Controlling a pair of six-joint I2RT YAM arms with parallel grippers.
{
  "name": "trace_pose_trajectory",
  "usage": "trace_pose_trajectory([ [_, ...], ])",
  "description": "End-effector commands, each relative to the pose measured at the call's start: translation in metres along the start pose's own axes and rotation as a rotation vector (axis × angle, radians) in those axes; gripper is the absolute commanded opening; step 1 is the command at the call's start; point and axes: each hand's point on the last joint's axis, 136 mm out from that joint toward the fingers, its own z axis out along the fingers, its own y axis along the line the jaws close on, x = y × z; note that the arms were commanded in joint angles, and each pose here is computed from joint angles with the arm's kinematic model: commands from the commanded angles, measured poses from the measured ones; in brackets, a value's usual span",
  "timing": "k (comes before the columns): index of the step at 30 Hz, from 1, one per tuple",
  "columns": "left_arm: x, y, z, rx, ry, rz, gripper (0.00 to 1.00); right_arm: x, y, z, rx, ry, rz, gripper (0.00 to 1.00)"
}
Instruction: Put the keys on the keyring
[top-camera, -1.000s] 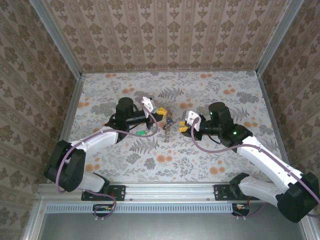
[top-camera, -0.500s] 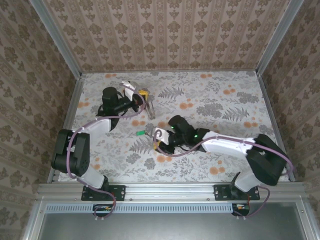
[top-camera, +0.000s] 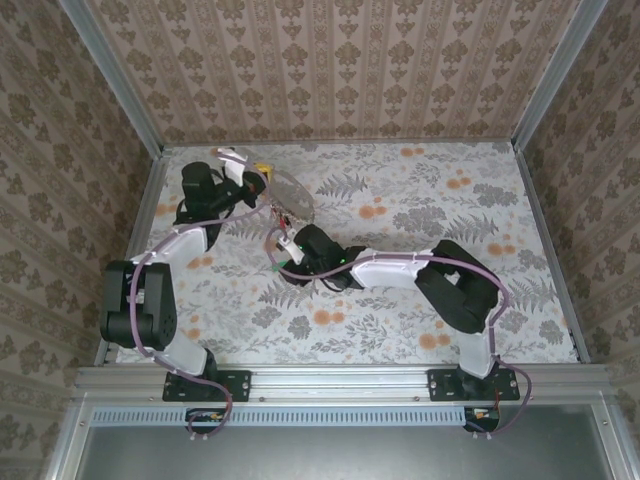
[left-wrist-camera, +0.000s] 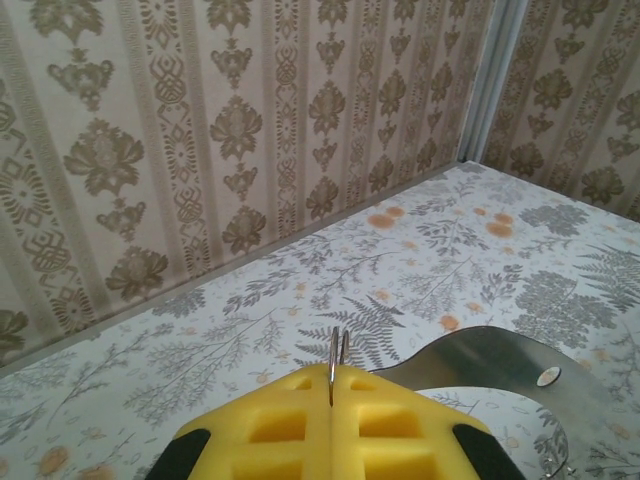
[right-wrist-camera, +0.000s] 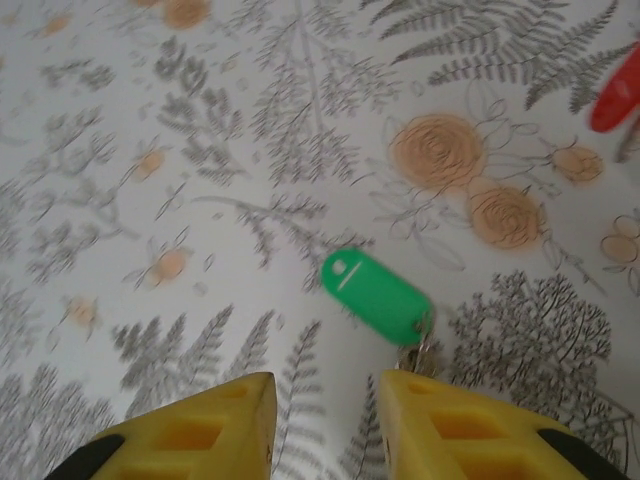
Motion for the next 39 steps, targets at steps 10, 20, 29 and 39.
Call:
trace_pose_trajectory([
  [10, -0.039, 0.014, -0.015, -0.048, -0.054, 0.104, 0.00, 0.011, -0.031, 0.038, 0.078, 0.120, 0.210, 0.32],
  [20, -0.044, 0.008, -0.018, -0.032, -0.062, 0.109, 0.00, 0.014, -0.023, 0.039, -0.002, 0.150, 0.227, 0.16],
  [29, -0.046, 0.007, -0.020, -0.038, -0.063, 0.112, 0.00, 0.013, -0.023, 0.041, -0.025, 0.155, 0.240, 0.12],
  [39, -0.044, 0.007, -0.020, -0.045, -0.052, 0.117, 0.00, 0.014, -0.026, 0.036, -0.017, 0.149, 0.258, 0.01],
])
